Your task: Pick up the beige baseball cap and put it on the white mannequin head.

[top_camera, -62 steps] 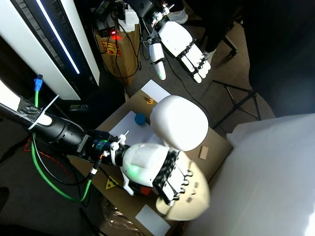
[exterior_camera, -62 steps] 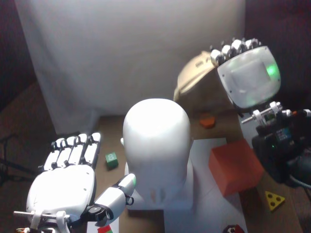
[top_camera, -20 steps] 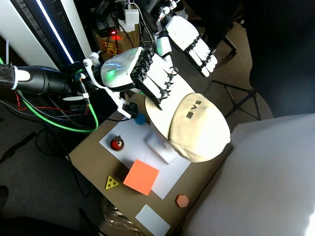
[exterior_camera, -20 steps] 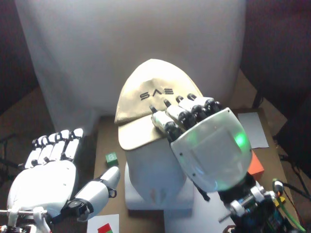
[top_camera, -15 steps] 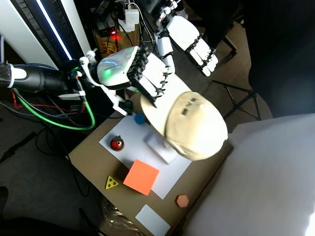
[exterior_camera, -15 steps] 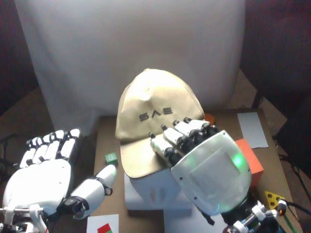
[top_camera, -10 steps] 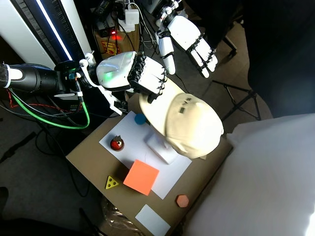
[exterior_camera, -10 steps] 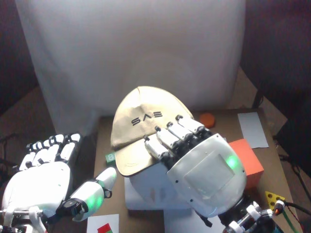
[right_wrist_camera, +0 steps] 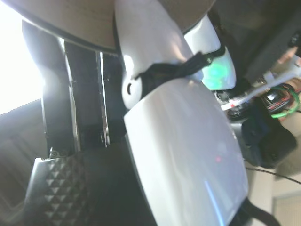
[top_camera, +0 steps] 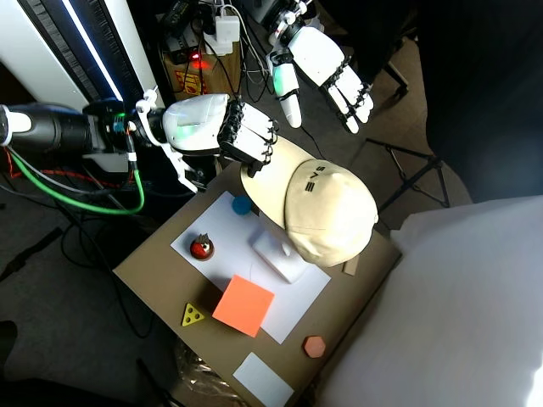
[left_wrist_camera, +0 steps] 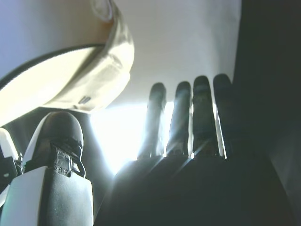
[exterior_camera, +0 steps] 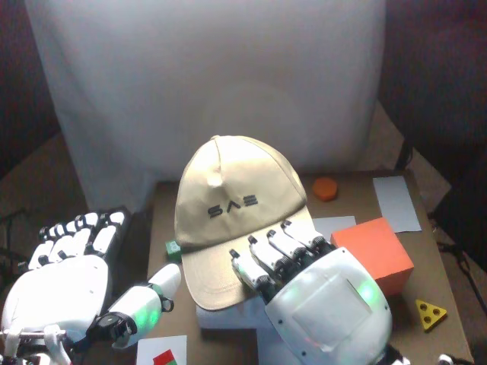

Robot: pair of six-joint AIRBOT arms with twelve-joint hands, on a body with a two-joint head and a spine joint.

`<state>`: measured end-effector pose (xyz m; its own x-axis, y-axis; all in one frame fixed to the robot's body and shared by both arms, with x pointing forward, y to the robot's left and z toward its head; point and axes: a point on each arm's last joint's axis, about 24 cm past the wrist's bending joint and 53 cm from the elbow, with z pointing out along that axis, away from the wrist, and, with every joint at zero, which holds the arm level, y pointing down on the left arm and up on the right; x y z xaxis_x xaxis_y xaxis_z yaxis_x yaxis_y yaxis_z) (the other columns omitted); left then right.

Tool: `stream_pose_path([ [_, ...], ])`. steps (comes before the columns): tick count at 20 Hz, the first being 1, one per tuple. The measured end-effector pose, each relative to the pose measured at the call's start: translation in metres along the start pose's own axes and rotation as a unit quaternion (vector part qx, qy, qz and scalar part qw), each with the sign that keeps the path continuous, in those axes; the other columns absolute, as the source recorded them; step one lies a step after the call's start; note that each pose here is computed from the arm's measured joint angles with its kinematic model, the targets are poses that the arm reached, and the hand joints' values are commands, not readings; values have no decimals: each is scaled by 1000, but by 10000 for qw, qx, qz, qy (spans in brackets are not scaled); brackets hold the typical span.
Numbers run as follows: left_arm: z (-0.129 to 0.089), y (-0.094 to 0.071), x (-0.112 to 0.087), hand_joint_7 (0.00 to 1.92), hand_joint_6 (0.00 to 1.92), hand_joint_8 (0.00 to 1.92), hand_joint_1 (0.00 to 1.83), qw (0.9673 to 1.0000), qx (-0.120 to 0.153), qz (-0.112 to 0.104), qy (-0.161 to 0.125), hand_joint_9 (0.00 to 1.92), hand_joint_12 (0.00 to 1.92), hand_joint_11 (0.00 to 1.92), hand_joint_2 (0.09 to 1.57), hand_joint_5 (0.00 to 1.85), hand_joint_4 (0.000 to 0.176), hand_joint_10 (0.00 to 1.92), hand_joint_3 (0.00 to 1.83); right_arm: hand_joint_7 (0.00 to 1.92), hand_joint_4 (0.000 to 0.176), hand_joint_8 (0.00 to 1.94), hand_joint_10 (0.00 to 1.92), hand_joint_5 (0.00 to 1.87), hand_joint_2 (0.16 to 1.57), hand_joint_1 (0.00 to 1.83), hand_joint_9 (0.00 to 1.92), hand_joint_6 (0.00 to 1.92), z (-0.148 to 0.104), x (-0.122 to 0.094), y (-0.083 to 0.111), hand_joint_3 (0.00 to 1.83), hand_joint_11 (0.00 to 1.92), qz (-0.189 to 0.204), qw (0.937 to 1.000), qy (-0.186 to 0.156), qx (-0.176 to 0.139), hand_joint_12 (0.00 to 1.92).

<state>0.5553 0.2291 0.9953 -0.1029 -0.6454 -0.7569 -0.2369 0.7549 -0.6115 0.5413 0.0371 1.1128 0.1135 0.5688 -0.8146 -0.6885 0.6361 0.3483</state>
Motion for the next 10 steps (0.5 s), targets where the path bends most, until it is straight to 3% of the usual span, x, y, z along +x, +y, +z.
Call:
stream_pose_path([
  [5, -1, 1, 0, 48, 0, 0, 0, 10000, -14, -1, 4, 74, 43, 51, 1130, 88, 76, 2, 0, 923, 0, 1033, 1260, 879, 1125, 1373, 965, 968, -8, 6, -13, 0, 926, -19, 9987, 159, 480, 1263],
  [10, -2, 2, 0, 47, 0, 0, 0, 10000, -24, 19, -3, 73, 47, 51, 1135, 87, 76, 1, 1, 920, 0, 1042, 1272, 891, 1125, 1372, 959, 945, -12, 15, -24, 0, 924, -4, 9969, 343, 712, 1258],
])
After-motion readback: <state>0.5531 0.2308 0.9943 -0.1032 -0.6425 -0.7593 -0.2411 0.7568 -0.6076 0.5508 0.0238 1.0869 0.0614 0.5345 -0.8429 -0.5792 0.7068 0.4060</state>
